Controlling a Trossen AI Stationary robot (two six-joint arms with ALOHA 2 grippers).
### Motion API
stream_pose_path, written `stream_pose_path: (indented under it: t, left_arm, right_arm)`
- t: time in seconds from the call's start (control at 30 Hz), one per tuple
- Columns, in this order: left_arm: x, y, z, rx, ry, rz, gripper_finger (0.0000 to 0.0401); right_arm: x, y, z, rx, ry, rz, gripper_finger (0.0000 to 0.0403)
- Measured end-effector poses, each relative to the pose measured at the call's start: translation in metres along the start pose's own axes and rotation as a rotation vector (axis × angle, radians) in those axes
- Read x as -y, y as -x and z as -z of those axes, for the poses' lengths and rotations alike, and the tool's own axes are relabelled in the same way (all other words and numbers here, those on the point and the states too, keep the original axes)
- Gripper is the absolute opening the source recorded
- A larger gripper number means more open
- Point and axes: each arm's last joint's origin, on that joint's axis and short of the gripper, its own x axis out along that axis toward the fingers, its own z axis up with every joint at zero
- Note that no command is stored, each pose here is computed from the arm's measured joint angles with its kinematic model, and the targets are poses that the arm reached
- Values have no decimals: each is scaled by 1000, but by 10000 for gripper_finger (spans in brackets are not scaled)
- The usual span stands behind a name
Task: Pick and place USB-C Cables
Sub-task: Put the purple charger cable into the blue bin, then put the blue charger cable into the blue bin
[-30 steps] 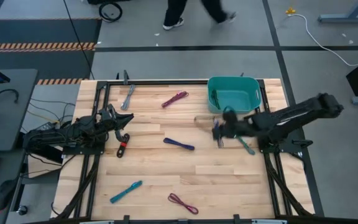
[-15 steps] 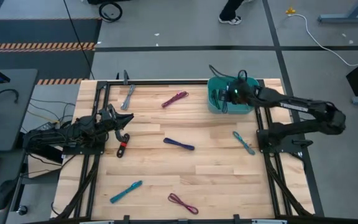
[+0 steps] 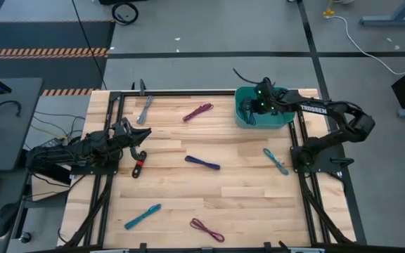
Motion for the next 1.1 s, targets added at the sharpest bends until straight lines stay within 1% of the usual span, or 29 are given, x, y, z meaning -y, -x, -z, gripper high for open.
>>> stream_pose_path:
  t: [0.2,0.37,0.5,0.63,0.73,0.87,1.0,1.1]
  left_arm:
    - [0,0,0,0,0,0,28]
    - [0,0,0,0,0,0,35]
    - [0,0,0,0,0,0,39]
    - [0,0,0,0,0,0,34]
    - [0,0,0,0,0,1,29]
    - [0,0,0,0,0,0,29]
    - [0,0,0,0,0,0,35]
    - [0,0,0,0,0,0,38]
  right_arm:
    - [1,3,-1,38,19,21,109]
    - [-3,22,-4,157,85,18,137]
    - [-9,47,0,209,156,-66,137]
    - [-18,73,17,192,257,-174,132]
    - [-21,88,40,130,340,-212,131]
    - [-20,101,76,-20,437,-201,130]
    - [-10,108,110,-210,522,-107,130]
    - [-2,112,130,-348,546,-23,130]
